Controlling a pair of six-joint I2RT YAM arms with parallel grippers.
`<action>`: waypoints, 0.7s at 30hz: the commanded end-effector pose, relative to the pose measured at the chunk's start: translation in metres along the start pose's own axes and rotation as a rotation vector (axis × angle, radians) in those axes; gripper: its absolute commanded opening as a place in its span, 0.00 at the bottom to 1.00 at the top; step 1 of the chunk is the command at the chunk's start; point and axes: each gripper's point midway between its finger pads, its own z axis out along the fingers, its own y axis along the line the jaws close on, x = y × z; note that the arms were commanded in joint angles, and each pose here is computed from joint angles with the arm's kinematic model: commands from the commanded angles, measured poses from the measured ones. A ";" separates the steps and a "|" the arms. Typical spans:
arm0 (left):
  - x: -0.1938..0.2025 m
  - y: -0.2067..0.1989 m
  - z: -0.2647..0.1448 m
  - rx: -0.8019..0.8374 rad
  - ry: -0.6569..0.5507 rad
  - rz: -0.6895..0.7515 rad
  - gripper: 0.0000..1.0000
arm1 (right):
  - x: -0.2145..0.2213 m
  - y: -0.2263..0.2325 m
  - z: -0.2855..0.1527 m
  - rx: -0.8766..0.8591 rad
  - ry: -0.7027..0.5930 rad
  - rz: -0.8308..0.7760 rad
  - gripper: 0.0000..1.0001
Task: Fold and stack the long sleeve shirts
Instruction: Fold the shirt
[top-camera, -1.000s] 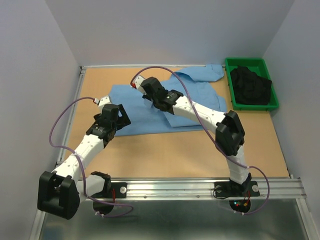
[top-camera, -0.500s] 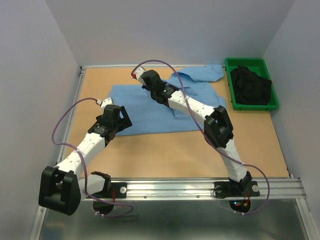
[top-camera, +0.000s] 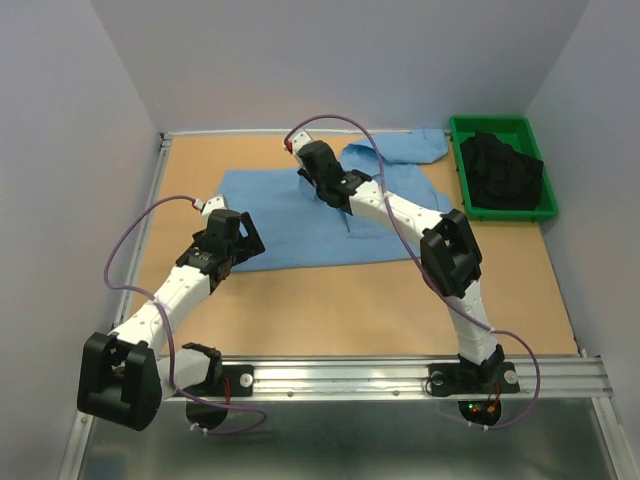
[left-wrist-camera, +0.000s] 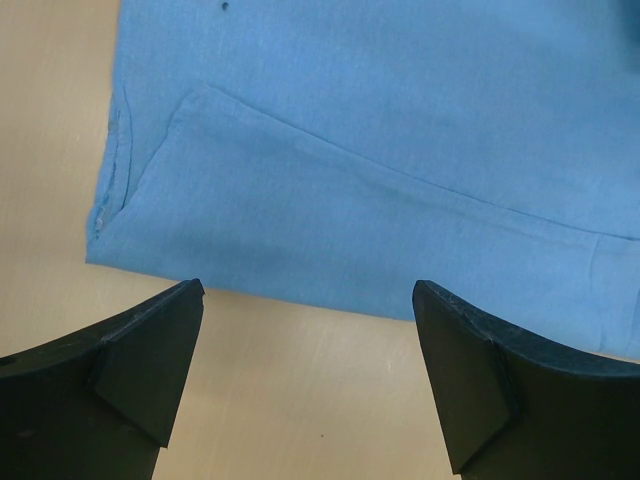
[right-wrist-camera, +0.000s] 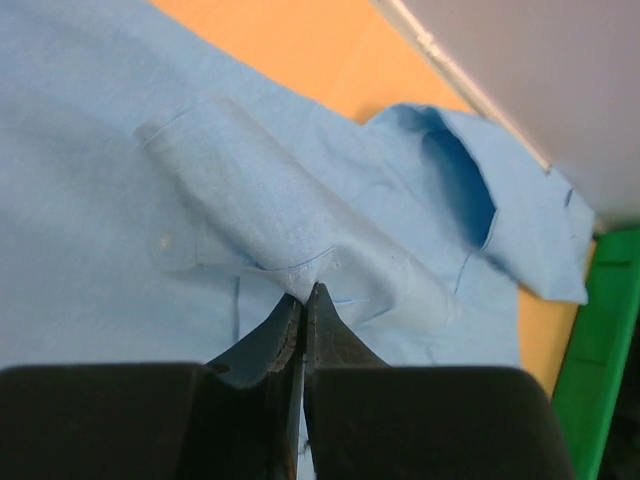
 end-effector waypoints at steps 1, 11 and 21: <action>-0.004 -0.007 -0.001 0.045 -0.015 -0.014 0.97 | -0.025 -0.001 -0.041 -0.104 -0.070 0.239 0.03; -0.028 -0.028 -0.016 0.177 -0.069 -0.063 0.98 | -0.017 0.060 -0.076 -0.431 0.010 0.573 0.03; -0.034 -0.018 -0.018 0.200 -0.064 -0.125 0.98 | 0.016 0.127 -0.072 -0.624 0.228 0.804 0.09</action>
